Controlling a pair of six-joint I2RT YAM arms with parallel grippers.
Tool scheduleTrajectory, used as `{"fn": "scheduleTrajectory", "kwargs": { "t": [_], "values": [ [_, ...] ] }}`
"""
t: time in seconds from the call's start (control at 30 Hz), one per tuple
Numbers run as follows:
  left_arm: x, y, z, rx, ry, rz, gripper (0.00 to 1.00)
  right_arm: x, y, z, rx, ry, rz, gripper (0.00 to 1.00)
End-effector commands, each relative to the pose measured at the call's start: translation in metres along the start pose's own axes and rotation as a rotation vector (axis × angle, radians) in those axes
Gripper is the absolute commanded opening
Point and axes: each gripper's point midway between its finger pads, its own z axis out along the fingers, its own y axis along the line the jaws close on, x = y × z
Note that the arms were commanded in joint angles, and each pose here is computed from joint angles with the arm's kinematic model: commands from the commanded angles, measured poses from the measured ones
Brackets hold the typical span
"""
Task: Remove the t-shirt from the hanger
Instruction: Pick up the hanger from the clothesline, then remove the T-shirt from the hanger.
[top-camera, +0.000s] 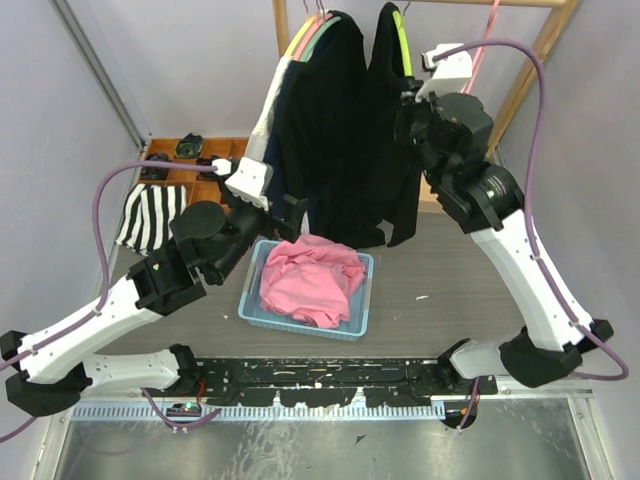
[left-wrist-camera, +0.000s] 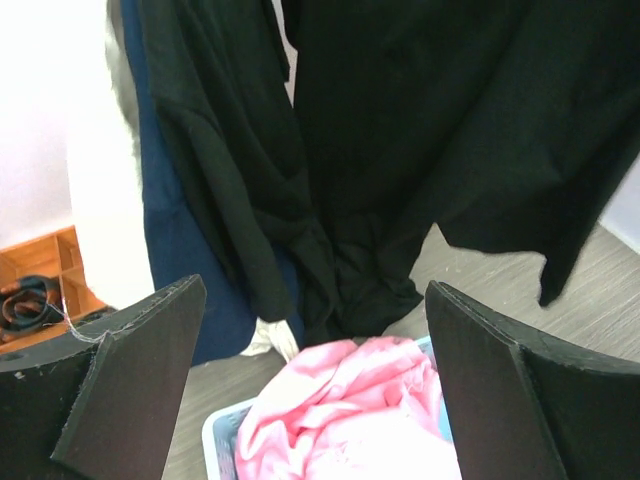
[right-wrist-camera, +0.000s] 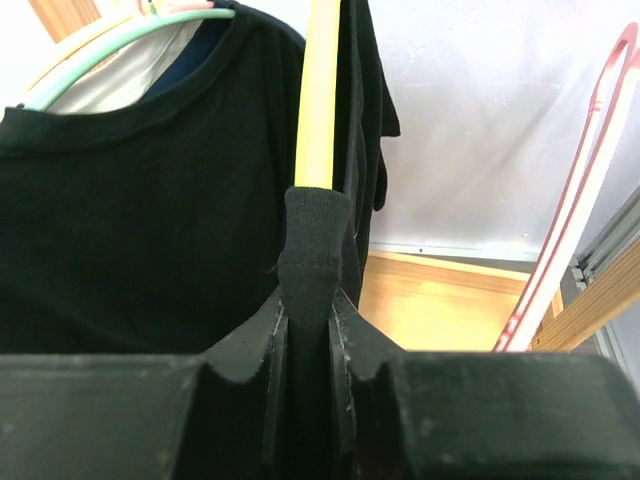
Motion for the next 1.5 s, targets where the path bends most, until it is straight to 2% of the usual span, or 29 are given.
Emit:
{"fn": "scheduleTrajectory", "kwargs": {
  "t": [0.0, 0.37, 0.4, 0.57, 0.8, 1.47],
  "values": [
    [-0.042, -0.007, 0.006, 0.032, -0.090, -0.017, 0.98, -0.048, -0.001, -0.035, -0.100, -0.171, 0.083, 0.01],
    [-0.114, -0.026, 0.038, 0.132, -0.196, -0.002, 0.98, -0.050, -0.009, -0.101, -0.247, -0.283, 0.118, 0.01],
    [-0.108, -0.034, 0.054, 0.153, -0.172, 0.008, 0.98, -0.050, -0.009, -0.106, -0.260, -0.292, 0.123, 0.01],
    [-0.127, -0.037, 0.094, 0.200, -0.181, -0.024, 0.98, -0.044, -0.010, -0.114, -0.279, -0.296, 0.129, 0.01],
    [-0.125, -0.052, 0.144, 0.250, -0.174, -0.047, 0.98, -0.033, 0.007, -0.123, -0.390, -0.309, 0.122, 0.01],
    [-0.121, -0.023, 0.198, 0.148, -0.201, -0.098, 0.99, -0.020, 0.003, -0.137, -0.416, -0.324, 0.120, 0.01]
  ]
}}
